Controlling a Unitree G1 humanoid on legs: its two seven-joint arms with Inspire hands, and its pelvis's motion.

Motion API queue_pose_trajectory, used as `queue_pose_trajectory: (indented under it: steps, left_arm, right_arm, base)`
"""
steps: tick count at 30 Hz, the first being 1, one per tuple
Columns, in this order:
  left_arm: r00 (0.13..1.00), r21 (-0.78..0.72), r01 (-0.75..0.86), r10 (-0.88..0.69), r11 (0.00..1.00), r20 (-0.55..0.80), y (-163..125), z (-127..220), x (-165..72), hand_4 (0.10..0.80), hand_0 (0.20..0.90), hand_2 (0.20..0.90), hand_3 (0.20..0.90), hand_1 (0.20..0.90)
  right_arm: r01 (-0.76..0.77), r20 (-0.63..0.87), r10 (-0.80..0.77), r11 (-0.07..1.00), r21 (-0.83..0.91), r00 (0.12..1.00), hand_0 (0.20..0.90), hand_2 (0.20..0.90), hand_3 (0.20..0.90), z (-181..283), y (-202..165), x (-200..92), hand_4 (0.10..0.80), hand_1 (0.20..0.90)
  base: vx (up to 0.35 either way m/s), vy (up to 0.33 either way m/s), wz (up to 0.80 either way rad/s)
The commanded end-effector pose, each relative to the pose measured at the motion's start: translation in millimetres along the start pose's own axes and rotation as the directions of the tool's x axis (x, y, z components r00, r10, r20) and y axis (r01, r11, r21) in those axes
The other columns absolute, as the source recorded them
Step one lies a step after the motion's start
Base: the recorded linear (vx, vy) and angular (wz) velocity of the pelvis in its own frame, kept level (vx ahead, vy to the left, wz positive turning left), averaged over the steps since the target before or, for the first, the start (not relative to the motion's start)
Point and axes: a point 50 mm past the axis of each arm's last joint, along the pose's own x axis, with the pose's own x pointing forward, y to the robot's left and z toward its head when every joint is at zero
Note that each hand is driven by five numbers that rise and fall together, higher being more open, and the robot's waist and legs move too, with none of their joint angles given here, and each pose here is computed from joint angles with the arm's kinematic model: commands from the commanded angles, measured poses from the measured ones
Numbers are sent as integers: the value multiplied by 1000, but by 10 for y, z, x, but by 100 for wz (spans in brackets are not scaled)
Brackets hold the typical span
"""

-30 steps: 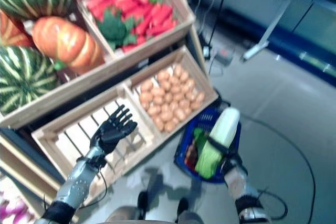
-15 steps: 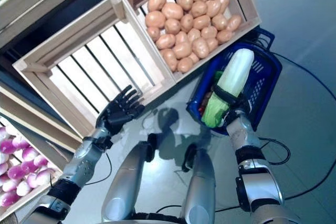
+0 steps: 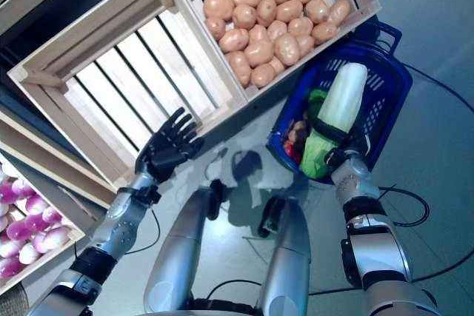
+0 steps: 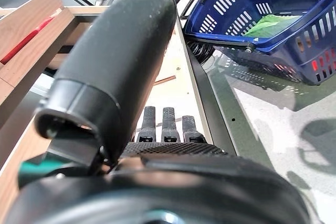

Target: Put vegetables into the basket

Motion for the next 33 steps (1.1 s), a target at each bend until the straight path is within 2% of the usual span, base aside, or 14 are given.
queue_pose_trajectory:
  steps: [1,2,33]
  left_arm:
    - [967,54,123,-132,991,217,-241,384,61,800,900,900,900,900]
    - [967,54,123,-132,991,219,-243,388,56,800,900,900,900,900]
    - [975,42,131,-136,991,175,-141,330,-75,800,900,900,900,900]
  right_arm:
    - [4,237,0,1000,-18,971,300,300,300,651,87,12,400,300]
    - [11,243,-5,1000,-23,970,900,900,900,657,95,7,800,900]
    - [18,288,-1,998,-55,958,900,900,900,772,-16,-42,800,900]
  base:
    - [0,0,0]
    - [0,0,0]
    - [16,17,-1]
